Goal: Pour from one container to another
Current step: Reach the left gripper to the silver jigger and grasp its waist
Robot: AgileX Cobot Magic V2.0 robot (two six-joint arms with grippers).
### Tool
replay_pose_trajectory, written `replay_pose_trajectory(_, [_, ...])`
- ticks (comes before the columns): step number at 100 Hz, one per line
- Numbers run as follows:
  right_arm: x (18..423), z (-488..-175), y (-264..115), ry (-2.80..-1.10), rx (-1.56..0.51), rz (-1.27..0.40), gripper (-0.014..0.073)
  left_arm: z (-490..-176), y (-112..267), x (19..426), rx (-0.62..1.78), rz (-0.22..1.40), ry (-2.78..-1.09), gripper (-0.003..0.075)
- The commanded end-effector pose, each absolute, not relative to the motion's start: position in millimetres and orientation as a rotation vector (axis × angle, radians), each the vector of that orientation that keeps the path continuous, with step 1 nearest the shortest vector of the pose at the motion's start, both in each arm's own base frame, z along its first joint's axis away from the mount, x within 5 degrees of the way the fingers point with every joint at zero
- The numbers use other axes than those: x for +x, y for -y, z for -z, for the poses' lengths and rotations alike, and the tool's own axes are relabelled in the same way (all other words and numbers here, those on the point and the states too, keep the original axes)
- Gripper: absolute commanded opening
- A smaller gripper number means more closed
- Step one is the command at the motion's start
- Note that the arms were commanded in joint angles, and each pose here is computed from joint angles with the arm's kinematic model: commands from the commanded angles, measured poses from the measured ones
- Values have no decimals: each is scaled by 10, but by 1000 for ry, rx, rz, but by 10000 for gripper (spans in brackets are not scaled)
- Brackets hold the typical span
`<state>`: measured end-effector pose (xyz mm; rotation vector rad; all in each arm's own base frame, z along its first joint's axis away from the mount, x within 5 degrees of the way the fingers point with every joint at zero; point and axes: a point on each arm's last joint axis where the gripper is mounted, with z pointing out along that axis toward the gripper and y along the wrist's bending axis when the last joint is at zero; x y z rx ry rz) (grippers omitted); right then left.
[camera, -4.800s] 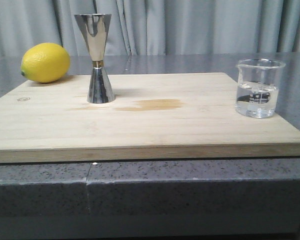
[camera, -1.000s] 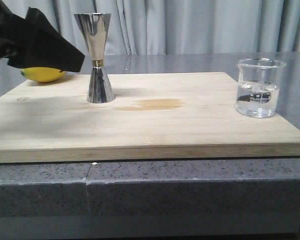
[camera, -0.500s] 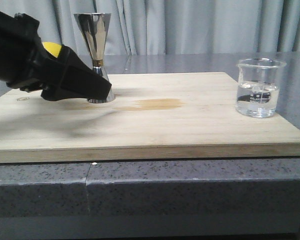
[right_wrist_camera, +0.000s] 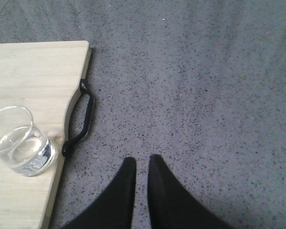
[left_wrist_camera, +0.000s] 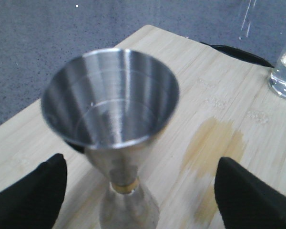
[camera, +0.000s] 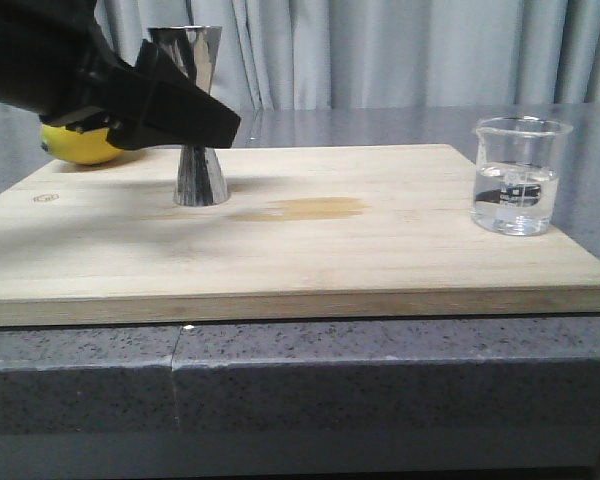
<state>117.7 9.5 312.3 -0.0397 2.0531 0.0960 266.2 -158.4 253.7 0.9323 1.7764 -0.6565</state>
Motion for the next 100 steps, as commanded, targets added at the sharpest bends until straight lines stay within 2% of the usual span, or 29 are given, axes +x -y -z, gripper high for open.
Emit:
replay_pose_trajectory(1, [1224, -3294, -87, -1950, -38, -86, 42, -2757, 1652, 2670, 900, 717, -1688, 586])
replay_pose_trajectory(43, [1224, -3293, -87, -1952, -38, -86, 42, -2683, 1792, 2894, 925, 783, -1674, 586])
replay_pose_trajectory(83, [1223, -3291, -87, -1953, -38, -86, 42, -2634, 1809, 2921, 928, 794, -1684, 583])
replay_pose_trajectory(90, [1223, -3291, -87, -1953, -38, -86, 42, -2633, 1808, 2923, 927, 791, -1686, 556])
replay_pose_trajectory(100, [1223, -3291, -87, -1953, -38, -86, 42, -2629, 1803, 2928, 924, 783, -1691, 476])
